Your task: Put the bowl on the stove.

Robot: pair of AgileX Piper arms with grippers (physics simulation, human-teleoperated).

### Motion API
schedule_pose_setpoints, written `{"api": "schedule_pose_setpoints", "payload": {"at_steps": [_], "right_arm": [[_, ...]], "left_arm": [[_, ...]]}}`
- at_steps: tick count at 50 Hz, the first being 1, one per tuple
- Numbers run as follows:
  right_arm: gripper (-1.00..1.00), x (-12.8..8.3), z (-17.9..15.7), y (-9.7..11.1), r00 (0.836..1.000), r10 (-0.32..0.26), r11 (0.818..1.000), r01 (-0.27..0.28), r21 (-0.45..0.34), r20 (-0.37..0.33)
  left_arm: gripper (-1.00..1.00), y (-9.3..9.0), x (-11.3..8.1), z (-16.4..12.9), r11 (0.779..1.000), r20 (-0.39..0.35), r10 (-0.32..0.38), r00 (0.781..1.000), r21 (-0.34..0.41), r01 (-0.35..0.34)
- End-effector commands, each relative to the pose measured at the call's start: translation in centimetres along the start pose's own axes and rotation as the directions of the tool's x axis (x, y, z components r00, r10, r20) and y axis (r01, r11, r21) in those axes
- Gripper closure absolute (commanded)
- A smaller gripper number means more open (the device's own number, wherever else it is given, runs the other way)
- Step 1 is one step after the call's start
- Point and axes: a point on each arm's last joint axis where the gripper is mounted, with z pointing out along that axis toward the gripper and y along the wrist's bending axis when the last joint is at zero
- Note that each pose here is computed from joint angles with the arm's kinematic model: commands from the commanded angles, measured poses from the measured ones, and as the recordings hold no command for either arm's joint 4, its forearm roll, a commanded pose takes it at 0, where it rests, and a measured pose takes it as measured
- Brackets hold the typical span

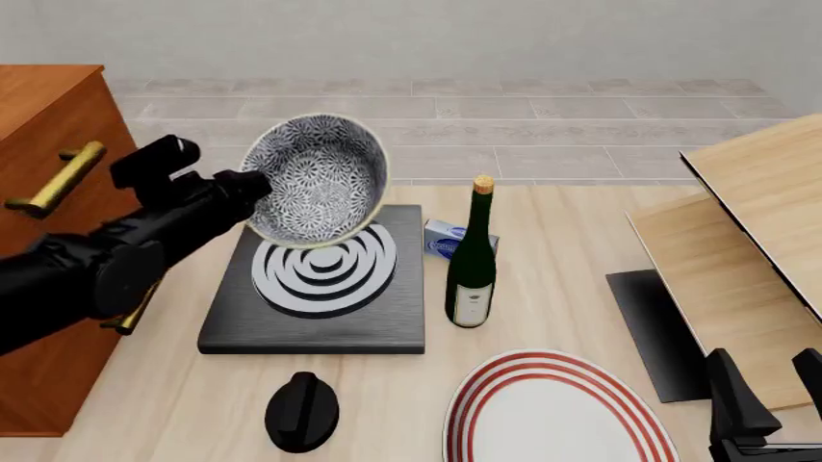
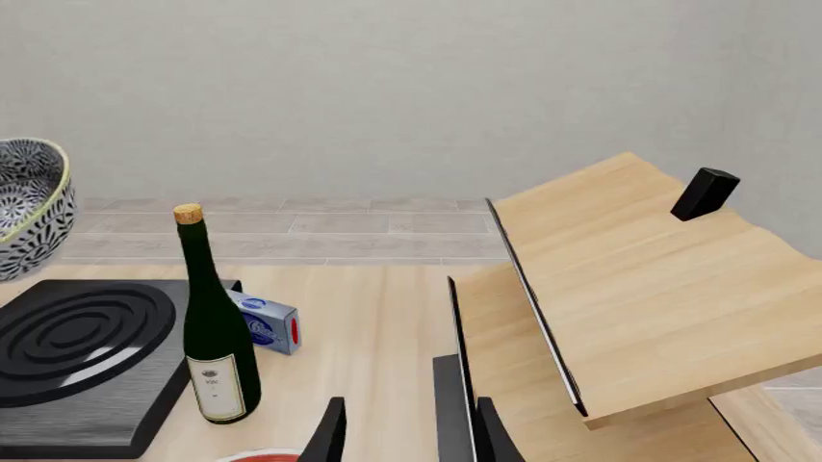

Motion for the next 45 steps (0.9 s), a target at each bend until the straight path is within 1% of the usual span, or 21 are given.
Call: {"api": "schedule_pose_setpoints", "payload": {"at_steps": [1, 3, 8, 16, 22, 32, 38, 45], "right_arm": [[-1.0, 0.0, 0.0, 0.0, 1.0, 0.0, 1.0, 0.0, 0.0, 0.0], [-1.0, 0.0, 0.0, 0.0, 1.0, 0.0, 1.0, 0.0, 0.0, 0.0], [-1.0, 0.0, 0.0, 0.0, 1.0, 0.0, 1.0, 0.0, 0.0, 0.0], [-1.0, 0.0, 0.0, 0.0, 1.0, 0.0, 1.0, 0.0, 0.0, 0.0], [-1.0, 0.0, 0.0, 0.0, 1.0, 0.0, 1.0, 0.0, 0.0, 0.0], [-1.0, 0.0, 0.0, 0.0, 1.0, 0.0, 1.0, 0.0, 0.0, 0.0], [-1.0, 0.0, 0.0, 0.0, 1.0, 0.0, 1.0, 0.0, 0.0, 0.0], [-1.0, 0.0, 0.0, 0.0, 1.0, 0.0, 1.0, 0.0, 0.0, 0.0]], "left_arm": [[1.0, 0.6, 0.6, 0.5, 1.0, -0.005, -0.01, 1.0, -0.016, 0.01], [1.0, 0.5, 0.7, 0.4, 1.0, -0.009, -0.004, 1.0, -0.012, 0.004], [1.0, 1.1, 0.7, 0.9, 0.999, -0.008, 0.003, 1.0, -0.032, -0.003], [1.0, 1.6, 1.0, 1.5, 0.999, -0.013, 0.017, 1.0, -0.044, -0.017], [1.0, 1.6, 1.1, 1.8, 0.999, -0.017, 0.023, 1.0, -0.044, -0.024], [1.0, 2.2, 1.6, 2.5, 0.998, -0.026, 0.023, 0.999, -0.056, -0.024], [1.0, 2.8, 1.9, 3.2, 0.998, -0.024, 0.003, 1.0, -0.067, -0.004], [1.0, 3.0, 2.6, 3.7, 0.997, -0.039, 0.008, 0.999, -0.07, -0.01]]}}
